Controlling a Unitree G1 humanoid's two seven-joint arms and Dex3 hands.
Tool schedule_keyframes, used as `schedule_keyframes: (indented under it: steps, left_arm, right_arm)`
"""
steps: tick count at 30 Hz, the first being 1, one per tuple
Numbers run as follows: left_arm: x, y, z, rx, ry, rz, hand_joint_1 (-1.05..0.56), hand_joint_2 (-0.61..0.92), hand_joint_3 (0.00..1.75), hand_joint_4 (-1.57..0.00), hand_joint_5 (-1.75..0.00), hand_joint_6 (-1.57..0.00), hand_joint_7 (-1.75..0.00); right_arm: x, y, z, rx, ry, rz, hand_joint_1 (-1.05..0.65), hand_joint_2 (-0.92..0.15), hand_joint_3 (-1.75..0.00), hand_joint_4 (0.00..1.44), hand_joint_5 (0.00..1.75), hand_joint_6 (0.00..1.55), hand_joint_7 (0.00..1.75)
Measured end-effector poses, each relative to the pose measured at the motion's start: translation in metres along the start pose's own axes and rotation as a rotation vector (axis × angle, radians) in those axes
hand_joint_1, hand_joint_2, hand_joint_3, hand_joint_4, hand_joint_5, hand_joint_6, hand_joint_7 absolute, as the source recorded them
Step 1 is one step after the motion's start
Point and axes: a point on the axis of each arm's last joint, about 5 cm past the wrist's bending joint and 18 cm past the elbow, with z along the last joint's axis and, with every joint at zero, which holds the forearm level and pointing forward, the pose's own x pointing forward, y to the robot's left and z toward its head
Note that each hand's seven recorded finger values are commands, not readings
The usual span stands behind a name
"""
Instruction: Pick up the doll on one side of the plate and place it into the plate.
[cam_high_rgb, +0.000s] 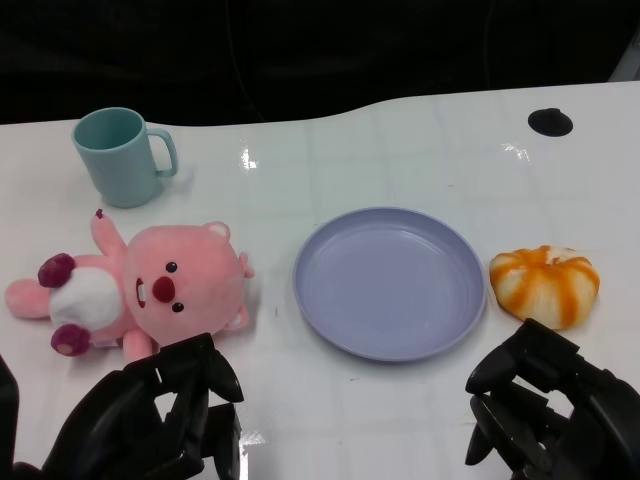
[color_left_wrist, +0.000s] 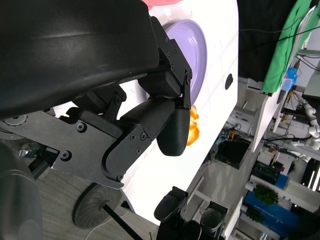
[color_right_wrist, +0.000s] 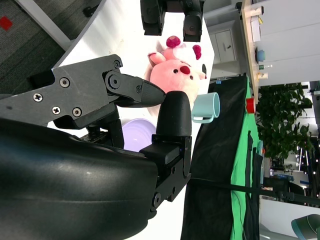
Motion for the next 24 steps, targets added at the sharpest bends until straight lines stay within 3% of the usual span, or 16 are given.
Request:
schedule_keyframes:
  steps: [24]
  left_arm:
    - [0.0002,0.0003,-0.0001,0.0,0.001,0.001,-0.15,0.43,1.39,-0.89,-1.75,-0.77,-1.58]
  right_arm:
    - [0.0004,0.0,0.0,0.0,0.0,0.002,-0.34,-0.92,-0.59,0.54,1.75,0.41,1.63]
